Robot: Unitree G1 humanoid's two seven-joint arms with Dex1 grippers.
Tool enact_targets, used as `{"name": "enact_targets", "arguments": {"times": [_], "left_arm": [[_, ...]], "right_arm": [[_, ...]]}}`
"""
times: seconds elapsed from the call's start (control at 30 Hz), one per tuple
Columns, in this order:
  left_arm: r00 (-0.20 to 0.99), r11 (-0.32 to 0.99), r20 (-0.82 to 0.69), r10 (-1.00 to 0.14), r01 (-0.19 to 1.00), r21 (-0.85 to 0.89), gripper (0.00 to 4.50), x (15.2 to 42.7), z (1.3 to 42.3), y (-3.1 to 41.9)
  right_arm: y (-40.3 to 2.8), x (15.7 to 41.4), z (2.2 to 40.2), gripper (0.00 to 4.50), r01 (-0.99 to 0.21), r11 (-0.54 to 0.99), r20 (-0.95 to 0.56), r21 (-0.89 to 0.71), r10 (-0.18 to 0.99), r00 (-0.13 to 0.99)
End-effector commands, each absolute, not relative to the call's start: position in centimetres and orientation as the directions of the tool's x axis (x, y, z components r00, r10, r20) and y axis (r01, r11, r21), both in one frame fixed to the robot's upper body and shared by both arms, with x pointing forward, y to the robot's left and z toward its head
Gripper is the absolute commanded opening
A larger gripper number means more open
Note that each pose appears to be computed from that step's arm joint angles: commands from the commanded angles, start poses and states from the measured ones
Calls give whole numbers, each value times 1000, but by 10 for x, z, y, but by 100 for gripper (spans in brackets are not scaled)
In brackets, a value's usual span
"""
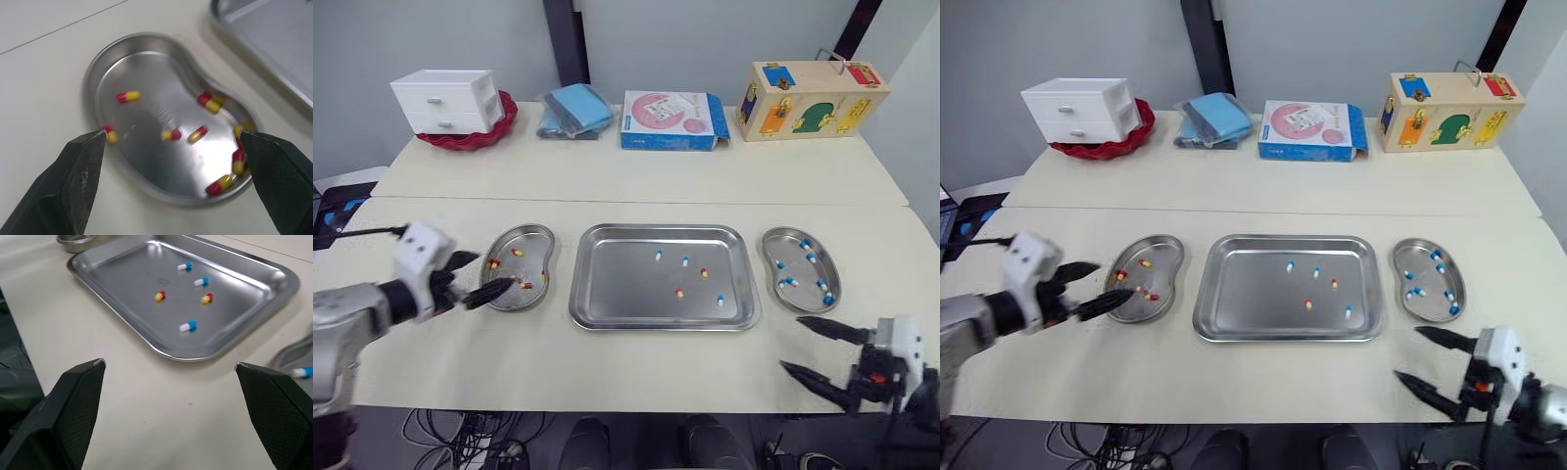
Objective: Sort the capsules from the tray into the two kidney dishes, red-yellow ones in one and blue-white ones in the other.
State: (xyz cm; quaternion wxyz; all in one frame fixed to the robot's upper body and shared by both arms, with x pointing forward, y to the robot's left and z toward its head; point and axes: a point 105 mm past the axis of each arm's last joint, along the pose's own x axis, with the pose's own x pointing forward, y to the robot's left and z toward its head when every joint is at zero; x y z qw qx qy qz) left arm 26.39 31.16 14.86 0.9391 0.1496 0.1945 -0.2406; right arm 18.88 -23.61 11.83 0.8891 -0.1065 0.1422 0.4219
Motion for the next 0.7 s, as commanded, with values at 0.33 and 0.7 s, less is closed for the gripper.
{"name": "enact_targets", "arguments": {"times": [0.33, 0.7], "left_arm": [[850, 836, -462, -254, 433, 337, 449, 233, 147, 389], [844, 837, -465, -267, 442, 322, 449, 232, 143, 385]], "right_arm": [[-335, 203, 133, 450, -622, 764, -562, -171, 442, 699], [-337, 208, 136, 450, -644, 744, -555, -176, 465, 690]]}}
